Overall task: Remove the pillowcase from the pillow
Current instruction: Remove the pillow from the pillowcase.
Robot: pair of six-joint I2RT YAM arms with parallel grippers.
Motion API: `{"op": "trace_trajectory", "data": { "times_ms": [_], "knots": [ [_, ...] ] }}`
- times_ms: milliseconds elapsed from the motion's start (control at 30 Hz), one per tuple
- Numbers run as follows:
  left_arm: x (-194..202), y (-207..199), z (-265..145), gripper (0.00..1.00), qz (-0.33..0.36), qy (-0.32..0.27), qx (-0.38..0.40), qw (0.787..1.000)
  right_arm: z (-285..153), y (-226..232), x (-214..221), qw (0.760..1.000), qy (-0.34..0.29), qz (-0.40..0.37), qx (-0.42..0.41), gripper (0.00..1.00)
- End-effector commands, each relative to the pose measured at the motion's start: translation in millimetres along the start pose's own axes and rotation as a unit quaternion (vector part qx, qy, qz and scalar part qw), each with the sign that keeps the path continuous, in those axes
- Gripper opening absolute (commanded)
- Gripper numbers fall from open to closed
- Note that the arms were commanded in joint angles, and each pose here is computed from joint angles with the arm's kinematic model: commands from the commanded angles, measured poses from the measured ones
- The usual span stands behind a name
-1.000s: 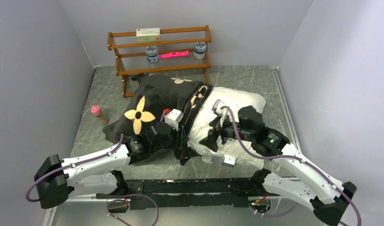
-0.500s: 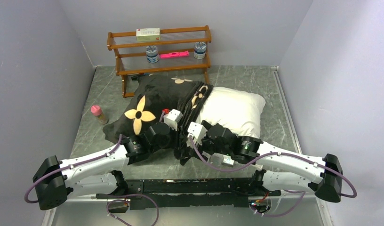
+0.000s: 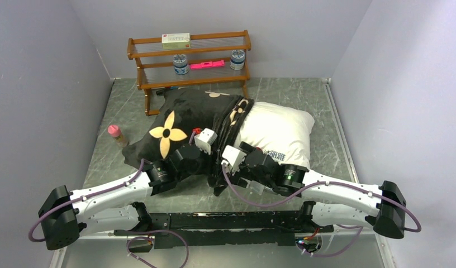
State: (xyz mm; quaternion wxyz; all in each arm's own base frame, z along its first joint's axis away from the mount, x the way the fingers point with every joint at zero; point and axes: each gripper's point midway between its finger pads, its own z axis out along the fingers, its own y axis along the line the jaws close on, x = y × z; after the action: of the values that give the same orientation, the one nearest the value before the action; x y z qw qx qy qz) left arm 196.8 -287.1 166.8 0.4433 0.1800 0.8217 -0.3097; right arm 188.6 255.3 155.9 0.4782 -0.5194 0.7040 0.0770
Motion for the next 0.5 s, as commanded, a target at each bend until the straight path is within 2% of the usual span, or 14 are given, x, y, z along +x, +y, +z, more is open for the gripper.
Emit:
{"op": "trace_trajectory", "data": {
  "times_ms": [0,133,267,400,467],
  "knots": [
    [-7.9,4.1,-3.1,0.63,0.001,-0.022,-0.001,1.000,7.0,-15.7,35.9,0.996,0.067,-0.006,0.056,0.90],
    [-0.4,1.9,-1.1,0.65,-0.005,-0.009,0.006,1.000,8.8,-17.0,34.9,0.996,0.064,0.007,0.065,0.79],
    [6.5,8.7,1.9,0.66,-0.014,0.001,-0.013,1.000,6.3,-16.7,27.3,0.997,0.045,0.025,0.062,0.63],
    [2.5,13.3,0.7,0.66,-0.025,-0.014,-0.026,0.999,0.8,-21.8,22.2,0.996,0.031,0.039,0.074,0.37],
    [1.3,12.5,1.3,0.66,-0.024,-0.014,-0.026,0.999,-2.6,-27.4,21.3,0.995,0.028,0.044,0.089,0.16]
  ]
}}
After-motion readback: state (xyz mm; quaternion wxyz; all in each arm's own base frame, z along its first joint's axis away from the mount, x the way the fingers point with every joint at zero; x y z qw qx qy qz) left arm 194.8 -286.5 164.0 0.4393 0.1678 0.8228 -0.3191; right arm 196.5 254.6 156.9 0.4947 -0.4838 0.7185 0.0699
